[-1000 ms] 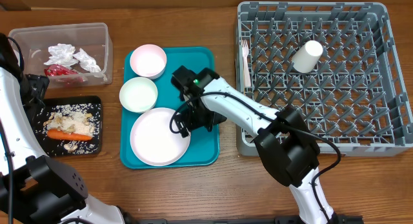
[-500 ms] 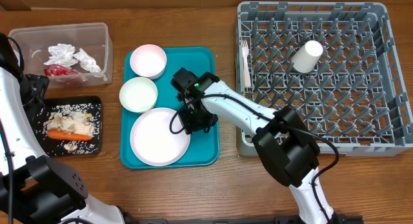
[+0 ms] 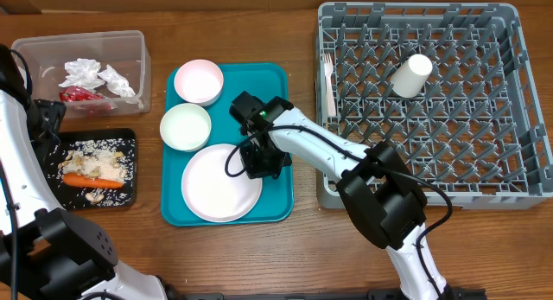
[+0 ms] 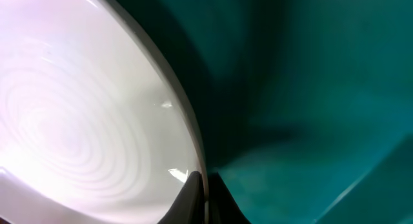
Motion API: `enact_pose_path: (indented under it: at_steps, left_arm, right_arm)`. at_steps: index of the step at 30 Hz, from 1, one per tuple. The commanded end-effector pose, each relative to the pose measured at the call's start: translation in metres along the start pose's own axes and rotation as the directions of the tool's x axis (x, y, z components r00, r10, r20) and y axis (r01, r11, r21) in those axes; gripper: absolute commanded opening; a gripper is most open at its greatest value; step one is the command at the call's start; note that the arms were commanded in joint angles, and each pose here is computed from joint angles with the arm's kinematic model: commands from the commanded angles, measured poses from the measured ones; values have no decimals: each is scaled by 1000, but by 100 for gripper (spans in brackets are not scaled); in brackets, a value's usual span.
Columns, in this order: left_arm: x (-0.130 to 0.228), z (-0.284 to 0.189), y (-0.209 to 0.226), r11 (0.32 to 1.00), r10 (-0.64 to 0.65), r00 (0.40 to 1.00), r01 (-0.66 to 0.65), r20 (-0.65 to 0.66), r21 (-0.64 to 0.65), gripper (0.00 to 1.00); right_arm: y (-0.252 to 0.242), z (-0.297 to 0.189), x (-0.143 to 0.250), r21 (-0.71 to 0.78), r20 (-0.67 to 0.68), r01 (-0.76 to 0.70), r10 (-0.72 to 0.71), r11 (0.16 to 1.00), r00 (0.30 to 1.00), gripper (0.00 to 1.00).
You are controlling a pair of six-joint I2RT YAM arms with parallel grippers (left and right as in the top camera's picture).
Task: Sort waste into correct bins and load items into the dishwasher rack
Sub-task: 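Move the right gripper to the large white plate and grasp its rim, then lift the plate right and stand it upright at the rack's right side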
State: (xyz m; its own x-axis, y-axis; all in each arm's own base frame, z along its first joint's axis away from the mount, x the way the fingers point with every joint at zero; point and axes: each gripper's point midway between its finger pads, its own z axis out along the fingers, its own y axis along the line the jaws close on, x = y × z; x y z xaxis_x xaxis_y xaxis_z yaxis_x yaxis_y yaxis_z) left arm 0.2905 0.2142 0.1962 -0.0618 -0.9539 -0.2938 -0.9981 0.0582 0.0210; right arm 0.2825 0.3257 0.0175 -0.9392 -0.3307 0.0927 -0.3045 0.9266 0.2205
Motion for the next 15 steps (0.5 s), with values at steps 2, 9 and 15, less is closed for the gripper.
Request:
enact_pose_path:
  at_steps: [2,9,15]
  left_arm:
    - [1,-5,1,1000,-21,1000,21,7,12,100]
    - [1,-5,1,1000,-21,1000,21,7,12,100]
    - [1,-5,1,1000,-21,1000,21,7,12,100]
  right_arm:
    - [8,-22,-6,-4,22,6,-6,1000,1000,4]
    - [-15,-105,-12,68,166,-34,22,997,986,4]
    - [-77,-201,-10,180,403,-178,93,967,911,4]
